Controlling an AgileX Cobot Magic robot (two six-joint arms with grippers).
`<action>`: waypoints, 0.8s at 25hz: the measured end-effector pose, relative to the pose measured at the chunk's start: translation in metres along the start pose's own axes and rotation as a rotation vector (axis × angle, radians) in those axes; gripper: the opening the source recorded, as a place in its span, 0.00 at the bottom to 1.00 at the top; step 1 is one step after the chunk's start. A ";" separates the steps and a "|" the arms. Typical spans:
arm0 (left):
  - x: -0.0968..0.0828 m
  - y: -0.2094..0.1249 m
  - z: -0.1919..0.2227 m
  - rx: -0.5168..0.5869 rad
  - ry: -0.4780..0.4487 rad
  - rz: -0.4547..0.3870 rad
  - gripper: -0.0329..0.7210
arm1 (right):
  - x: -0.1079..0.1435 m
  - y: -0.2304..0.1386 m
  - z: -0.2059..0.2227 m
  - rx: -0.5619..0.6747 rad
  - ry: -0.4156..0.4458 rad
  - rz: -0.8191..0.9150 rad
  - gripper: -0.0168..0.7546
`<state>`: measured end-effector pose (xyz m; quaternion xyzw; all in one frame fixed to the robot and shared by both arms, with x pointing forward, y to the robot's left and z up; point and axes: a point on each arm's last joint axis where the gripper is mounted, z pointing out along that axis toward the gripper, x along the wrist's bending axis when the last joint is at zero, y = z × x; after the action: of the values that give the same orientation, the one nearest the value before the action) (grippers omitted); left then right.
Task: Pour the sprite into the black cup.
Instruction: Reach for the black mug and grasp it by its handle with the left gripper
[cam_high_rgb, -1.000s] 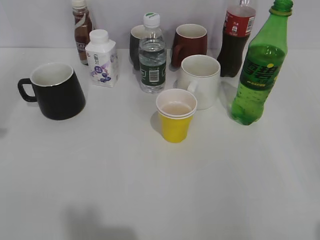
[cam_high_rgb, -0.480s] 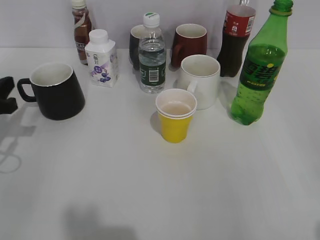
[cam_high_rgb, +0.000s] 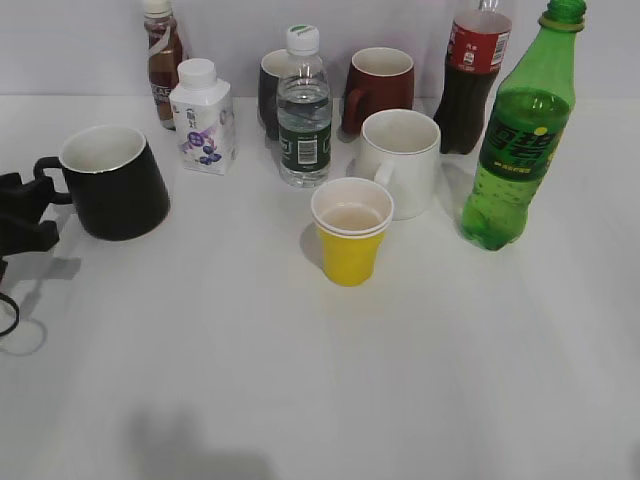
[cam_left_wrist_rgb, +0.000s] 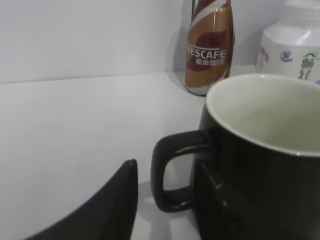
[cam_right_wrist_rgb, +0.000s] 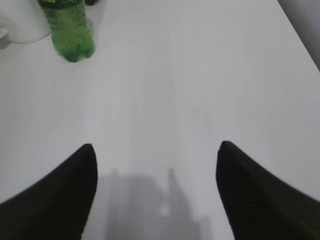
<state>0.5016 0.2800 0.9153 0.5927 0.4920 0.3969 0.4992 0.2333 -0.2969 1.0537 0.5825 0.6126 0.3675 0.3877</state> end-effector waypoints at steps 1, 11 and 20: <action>0.000 -0.003 0.001 0.008 -0.001 0.000 0.45 | 0.000 0.000 0.000 0.000 0.000 0.000 0.74; 0.004 -0.005 0.022 -0.012 -0.003 0.013 0.45 | 0.000 0.000 0.000 0.000 0.000 0.000 0.74; 0.007 0.002 0.054 -0.002 -0.031 0.050 0.40 | 0.000 0.000 0.000 0.000 0.000 0.000 0.74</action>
<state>0.5554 0.2763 0.9068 0.6103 0.4688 0.4007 0.4972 0.2333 -0.2969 1.0537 0.5825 0.6126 0.3675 0.3877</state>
